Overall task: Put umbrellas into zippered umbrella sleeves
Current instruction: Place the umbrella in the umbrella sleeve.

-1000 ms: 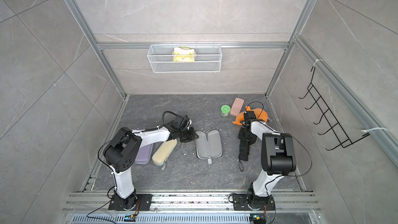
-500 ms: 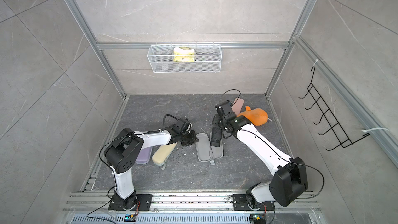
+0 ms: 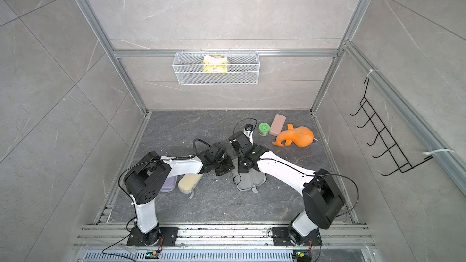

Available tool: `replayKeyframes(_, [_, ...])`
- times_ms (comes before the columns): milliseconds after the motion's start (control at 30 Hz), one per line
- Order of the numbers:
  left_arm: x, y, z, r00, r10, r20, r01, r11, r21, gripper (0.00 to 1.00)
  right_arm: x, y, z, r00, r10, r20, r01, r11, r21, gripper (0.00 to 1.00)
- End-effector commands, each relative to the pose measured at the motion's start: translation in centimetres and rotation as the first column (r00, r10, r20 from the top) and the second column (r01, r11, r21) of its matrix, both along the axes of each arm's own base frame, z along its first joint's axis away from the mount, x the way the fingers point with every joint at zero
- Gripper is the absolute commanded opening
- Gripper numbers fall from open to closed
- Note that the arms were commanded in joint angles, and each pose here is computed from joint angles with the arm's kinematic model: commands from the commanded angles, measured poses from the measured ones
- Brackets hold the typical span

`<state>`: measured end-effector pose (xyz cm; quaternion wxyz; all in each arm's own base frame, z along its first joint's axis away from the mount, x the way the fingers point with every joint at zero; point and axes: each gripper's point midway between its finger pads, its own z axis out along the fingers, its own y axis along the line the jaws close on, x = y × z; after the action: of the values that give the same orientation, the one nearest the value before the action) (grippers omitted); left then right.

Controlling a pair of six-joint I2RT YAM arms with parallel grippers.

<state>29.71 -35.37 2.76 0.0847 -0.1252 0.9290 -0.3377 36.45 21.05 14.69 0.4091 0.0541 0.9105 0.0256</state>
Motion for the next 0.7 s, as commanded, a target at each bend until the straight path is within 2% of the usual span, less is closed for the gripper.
replayKeyframes(0, [1.0,-0.5,2.6,0.998,0.054,0.039,-0.051,0.996,-0.07,0.04,0.0,0.1,0.2,0.999,0.014,0.051,-0.011,0.999,-0.046,0.2])
replayKeyframes(267, [1.6,-1.1,3.0,0.996,0.076,0.046,-0.071,0.992,-0.1,0.0,-2.9,-0.1,-4.7,0.99,0.086,-0.113,-0.097,0.991,-0.091,0.16])
replayKeyframes(400, [1.8,-1.2,3.1,0.996,0.074,0.051,-0.069,0.993,-0.098,0.0,-4.6,0.9,-7.2,0.972,0.118,-0.201,-0.128,0.991,-0.037,0.14])
replayKeyframes(533, [1.7,-1.1,2.6,0.997,0.066,0.051,-0.062,0.995,-0.08,0.0,-5.2,1.5,-7.7,0.964,0.135,-0.227,-0.136,0.991,0.011,0.14])
replayKeyframes(667, [1.1,-1.3,2.1,0.999,0.027,0.045,-0.024,0.998,-0.064,0.0,-3.2,0.2,-5.9,0.974,0.109,-0.197,-0.104,0.994,0.035,0.13])
